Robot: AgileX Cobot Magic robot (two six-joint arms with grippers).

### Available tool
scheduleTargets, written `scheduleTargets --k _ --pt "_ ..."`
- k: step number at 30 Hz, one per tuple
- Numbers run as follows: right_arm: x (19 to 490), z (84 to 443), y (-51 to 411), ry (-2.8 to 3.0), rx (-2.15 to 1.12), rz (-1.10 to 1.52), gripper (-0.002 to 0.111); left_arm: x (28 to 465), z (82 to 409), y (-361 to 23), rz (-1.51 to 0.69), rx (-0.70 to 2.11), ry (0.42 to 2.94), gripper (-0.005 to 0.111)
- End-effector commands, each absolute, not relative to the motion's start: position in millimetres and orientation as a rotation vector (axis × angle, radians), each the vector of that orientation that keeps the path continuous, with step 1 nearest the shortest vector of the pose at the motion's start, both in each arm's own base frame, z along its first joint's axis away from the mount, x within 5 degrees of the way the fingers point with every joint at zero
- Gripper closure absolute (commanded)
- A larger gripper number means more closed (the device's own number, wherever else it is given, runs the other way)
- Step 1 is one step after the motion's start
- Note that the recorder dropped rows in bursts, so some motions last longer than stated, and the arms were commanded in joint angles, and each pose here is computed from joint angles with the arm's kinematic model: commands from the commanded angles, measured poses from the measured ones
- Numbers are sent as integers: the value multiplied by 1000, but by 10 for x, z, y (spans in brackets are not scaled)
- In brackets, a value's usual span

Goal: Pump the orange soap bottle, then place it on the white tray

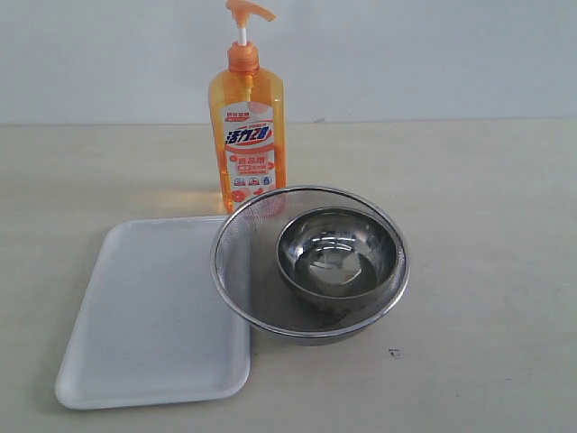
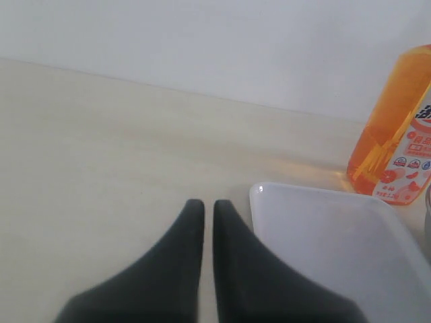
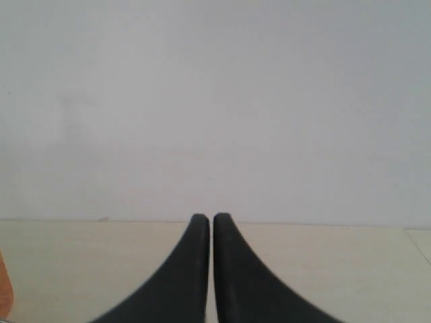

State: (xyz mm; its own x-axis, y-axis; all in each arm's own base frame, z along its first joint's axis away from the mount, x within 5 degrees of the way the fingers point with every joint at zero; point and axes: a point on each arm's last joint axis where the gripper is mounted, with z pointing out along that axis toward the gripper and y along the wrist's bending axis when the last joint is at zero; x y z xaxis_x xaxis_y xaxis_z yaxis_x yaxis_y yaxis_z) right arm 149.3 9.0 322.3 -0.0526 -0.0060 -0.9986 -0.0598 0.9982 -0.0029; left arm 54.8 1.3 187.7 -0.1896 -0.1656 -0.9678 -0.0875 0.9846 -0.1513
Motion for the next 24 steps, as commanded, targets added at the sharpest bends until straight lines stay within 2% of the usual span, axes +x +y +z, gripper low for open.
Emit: scheduleTargets --k 1,6,24 --pt "1694 3329 93 1669 -103 -10 108 546 1868 9 -75 -184 1766 102" --pt "1898 3319 104 1709 -187 -80 108 546 1868 9 -75 -184 1766 102" --pt "2480 2936 136 1738 -169 -62 108 546 1868 9 -75 -184 1766 102"
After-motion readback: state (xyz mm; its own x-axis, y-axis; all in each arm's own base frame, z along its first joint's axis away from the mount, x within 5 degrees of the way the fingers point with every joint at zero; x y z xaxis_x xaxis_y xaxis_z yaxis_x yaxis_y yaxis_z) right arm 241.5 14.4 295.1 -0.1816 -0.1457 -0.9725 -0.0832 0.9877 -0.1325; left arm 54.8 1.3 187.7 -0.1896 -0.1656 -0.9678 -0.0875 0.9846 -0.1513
